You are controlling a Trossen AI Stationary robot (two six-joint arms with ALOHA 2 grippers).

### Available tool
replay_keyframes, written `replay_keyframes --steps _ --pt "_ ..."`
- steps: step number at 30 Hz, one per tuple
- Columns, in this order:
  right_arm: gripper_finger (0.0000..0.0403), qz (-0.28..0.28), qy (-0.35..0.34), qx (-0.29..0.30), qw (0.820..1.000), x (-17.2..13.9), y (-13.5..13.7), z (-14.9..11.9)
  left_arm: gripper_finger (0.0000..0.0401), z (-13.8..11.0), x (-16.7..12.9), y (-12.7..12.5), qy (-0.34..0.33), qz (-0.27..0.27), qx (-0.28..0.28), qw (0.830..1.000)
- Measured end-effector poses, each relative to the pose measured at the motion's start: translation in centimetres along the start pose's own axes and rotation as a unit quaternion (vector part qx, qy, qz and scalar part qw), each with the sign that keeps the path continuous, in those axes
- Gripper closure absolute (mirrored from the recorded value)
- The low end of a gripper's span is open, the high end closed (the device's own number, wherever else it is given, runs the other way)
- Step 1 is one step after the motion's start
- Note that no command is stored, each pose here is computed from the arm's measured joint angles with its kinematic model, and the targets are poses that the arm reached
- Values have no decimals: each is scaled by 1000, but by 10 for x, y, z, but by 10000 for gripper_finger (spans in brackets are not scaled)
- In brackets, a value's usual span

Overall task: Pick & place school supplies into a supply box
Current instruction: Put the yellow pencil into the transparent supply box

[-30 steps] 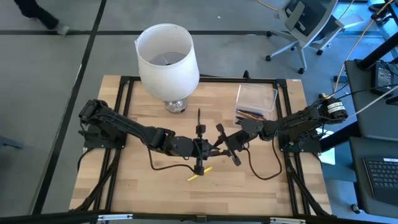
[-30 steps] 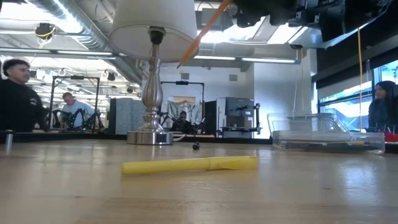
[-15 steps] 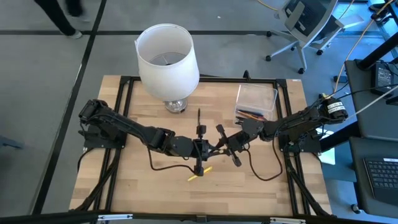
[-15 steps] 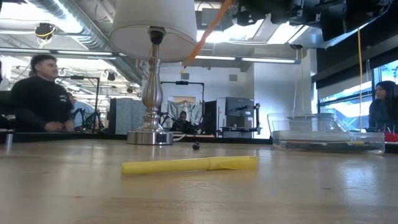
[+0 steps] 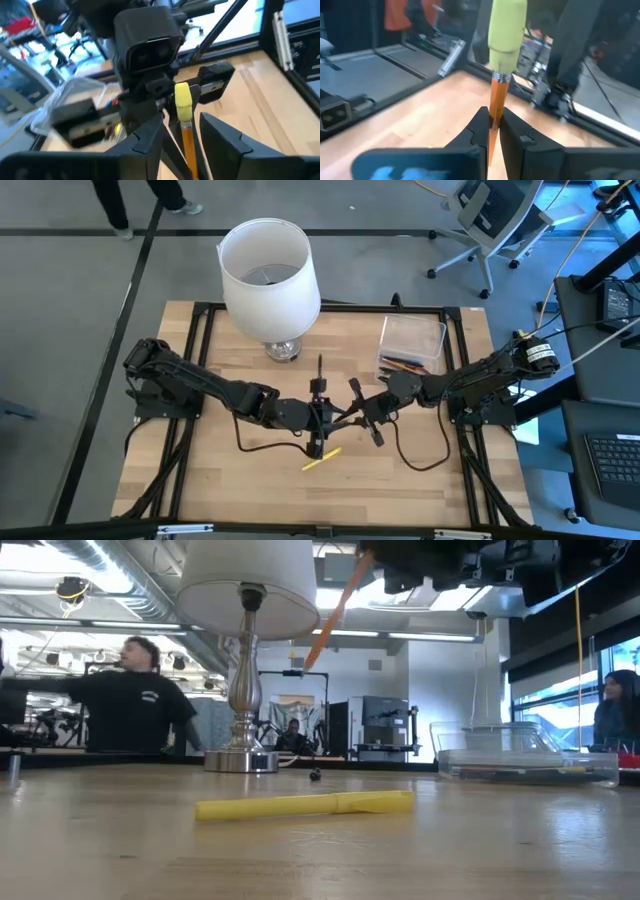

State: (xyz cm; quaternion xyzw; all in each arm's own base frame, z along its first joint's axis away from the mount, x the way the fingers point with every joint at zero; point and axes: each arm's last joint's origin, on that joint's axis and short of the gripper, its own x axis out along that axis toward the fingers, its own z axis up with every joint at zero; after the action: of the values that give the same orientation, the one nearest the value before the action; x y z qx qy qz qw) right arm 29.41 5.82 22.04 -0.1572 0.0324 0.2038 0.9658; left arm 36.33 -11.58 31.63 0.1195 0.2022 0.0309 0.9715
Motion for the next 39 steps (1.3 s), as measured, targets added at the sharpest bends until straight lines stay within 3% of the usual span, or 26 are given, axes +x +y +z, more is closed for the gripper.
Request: replay_keyframes --steps 6,11,16,19,26,30,32,39 --pt "373 -55 48 4 997 -2 -3 -3 272 -12 -17 3 84 17 -39 996" --pt "373 -123 172 8 977 -8 -11 4 277 -33 -25 4 189 29 -82 978" --pt "372 -160 341 33 926 -20 -24 15 276 -50 -30 6 265 69 -121 954" --pt "371 -163 426 72 887 -31 -32 17 274 -53 -28 7 270 97 -134 949" --pt "371 -210 545 124 803 -59 -44 8 279 -56 -24 8 253 162 -110 947" --pt "371 -225 578 148 770 -70 -50 1 282 -62 -18 7 263 165 -105 945" --pt "371 -232 585 157 761 -74 -54 -2 283 -71 -16 6 277 160 -103 942" --pt "371 -225 577 162 768 -74 -60 -1 281 -100 -14 4 318 163 -136 924"
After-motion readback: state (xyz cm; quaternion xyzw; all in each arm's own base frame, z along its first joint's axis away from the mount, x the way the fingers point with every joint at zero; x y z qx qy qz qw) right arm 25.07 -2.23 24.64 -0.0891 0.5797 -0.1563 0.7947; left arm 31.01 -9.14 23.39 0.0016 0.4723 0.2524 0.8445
